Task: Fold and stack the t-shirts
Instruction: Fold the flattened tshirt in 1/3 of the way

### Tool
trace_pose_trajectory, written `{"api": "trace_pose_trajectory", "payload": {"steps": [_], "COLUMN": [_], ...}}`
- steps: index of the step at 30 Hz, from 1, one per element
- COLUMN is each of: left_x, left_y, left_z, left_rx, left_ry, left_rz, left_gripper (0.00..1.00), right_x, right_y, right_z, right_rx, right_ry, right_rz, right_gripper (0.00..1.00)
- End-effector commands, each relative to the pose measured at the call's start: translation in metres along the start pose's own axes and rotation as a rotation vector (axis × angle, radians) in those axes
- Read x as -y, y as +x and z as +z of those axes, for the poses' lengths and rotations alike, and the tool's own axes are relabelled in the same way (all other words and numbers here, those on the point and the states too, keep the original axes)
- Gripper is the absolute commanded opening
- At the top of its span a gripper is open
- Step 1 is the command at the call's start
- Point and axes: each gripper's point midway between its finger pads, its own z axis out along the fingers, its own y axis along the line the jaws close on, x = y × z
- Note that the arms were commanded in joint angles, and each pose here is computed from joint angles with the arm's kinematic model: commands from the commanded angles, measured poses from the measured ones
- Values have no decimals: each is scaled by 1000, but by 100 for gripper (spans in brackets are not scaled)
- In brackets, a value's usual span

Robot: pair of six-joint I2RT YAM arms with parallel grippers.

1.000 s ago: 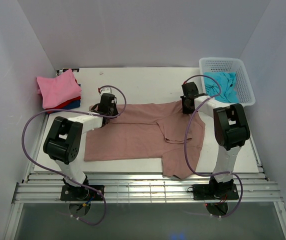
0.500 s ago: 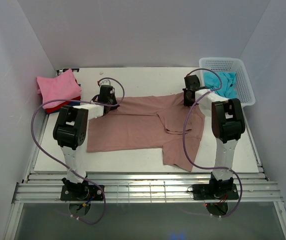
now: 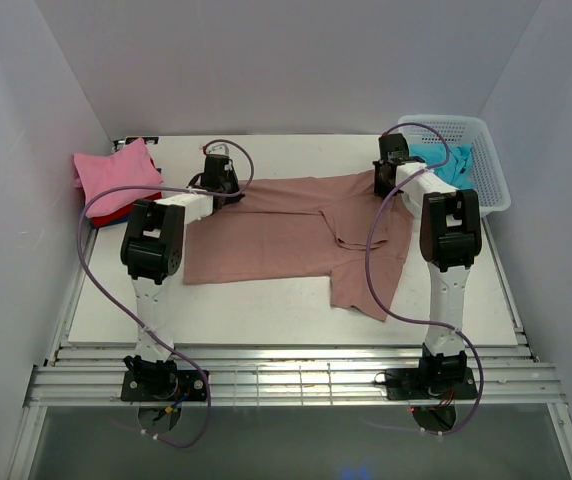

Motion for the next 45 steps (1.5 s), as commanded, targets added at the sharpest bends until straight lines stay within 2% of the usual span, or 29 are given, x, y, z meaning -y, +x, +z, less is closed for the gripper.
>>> {"api": "trace_pose_trajectory", "payload": {"steps": [1,8,12,16,21,27,33,38,45], "left_x": [-6,-6,-12,-28,-27,-35,-47,-67,-80], "left_y": [8,-17,-9,20,-7,-38,-50,-40,-19], "left_z": [-16,-68,-87,-98,-112,-99,-92,-73,-73], "left_rx": [-49,38,42,10,116,178,238,187,139], "left_ry": [-2,-14,-24,-57,-60,-136,-162,-203,-236], "left_rz": [26,27,15,3,14,34,30,12,-13], "left_gripper": [0,0,0,0,0,0,0,0,0], "right_x": [12,14,16,18,14,-10,-40,-58,-72], "right_y": [26,-3,-14,-13,-23,-26,-6,24,59], "right_z": [10,-21,-39,-51,-78,-113,-117,-99,-78], "right_rx": [-99,0,36,45,108,184,144,56,-36], "right_ry": [23,13,8,6,-41,-182,-292,-327,-328], "right_rz": [-45,-42,-39,-41,-31,-25,-50,-74,-96], "right_gripper": [8,8,8,8,8,12,11,8,8]}}
